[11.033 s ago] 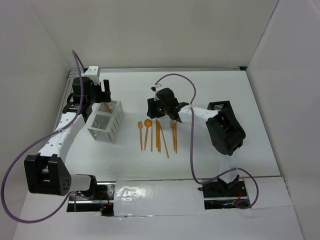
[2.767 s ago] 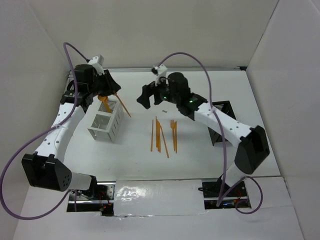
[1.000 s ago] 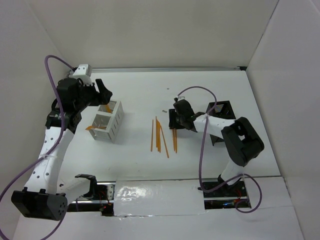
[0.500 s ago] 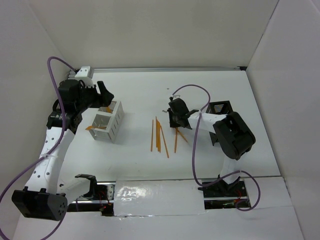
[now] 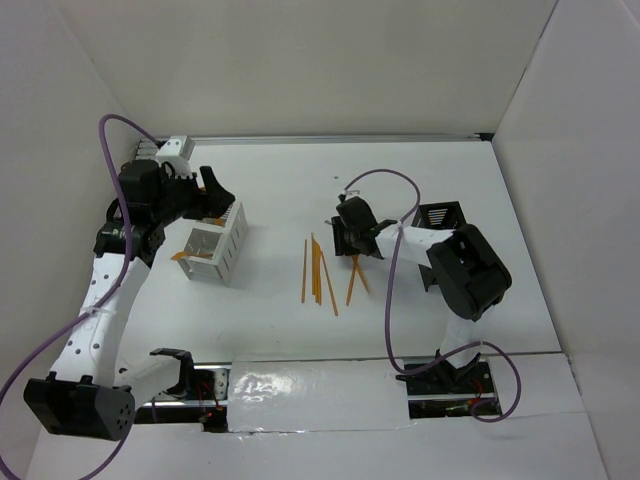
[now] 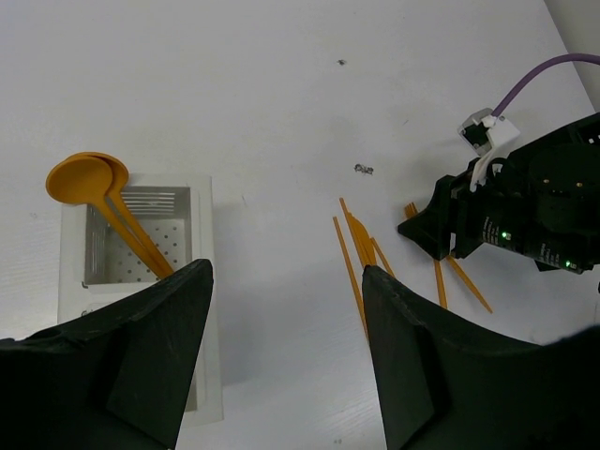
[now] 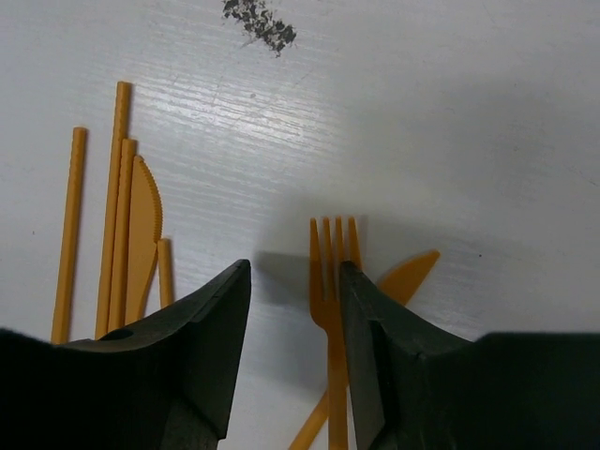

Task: Sort the eating utensils into containers

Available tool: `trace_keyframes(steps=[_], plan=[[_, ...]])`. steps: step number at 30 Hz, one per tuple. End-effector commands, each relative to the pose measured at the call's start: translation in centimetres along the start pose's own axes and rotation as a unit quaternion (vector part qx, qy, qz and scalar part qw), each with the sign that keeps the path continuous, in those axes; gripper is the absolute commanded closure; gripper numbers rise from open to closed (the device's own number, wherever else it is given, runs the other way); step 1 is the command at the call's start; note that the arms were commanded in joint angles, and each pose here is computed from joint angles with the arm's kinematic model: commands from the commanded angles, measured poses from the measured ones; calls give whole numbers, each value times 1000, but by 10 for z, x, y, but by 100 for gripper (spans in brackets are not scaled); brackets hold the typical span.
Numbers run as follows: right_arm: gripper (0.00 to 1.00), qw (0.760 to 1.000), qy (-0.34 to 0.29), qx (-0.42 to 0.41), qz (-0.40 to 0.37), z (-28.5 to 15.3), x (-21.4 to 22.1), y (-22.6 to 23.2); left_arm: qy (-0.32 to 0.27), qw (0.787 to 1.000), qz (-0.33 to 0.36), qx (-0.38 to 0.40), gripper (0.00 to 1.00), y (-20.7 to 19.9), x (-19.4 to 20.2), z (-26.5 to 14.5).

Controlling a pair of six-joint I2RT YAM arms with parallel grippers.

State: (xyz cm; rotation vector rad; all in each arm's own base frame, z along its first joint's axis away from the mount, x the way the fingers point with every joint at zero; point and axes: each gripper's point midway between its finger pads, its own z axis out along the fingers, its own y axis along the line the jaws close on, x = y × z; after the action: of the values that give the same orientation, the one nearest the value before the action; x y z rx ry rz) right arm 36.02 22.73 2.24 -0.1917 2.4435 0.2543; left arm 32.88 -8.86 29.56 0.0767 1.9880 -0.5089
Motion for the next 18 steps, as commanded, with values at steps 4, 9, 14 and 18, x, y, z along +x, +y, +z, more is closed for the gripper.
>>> trace_keyframes(steps=[4, 9, 14, 18], plan=[[48, 1000, 8, 11, -3, -24, 4, -3, -19, 999, 18, 28, 23, -14, -15, -6], [47, 1000, -13, -2, 0, -44, -7, 5, -20, 999, 18, 39, 23, -18, -16, -8], [46, 1000, -16, 7, 4, -53, -3, -2, -17, 998, 15, 53, 23, -23, -14, -9], [46, 1000, -5, 30, 2, -53, 12, -13, -15, 998, 16, 56, 23, -24, -12, -9]])
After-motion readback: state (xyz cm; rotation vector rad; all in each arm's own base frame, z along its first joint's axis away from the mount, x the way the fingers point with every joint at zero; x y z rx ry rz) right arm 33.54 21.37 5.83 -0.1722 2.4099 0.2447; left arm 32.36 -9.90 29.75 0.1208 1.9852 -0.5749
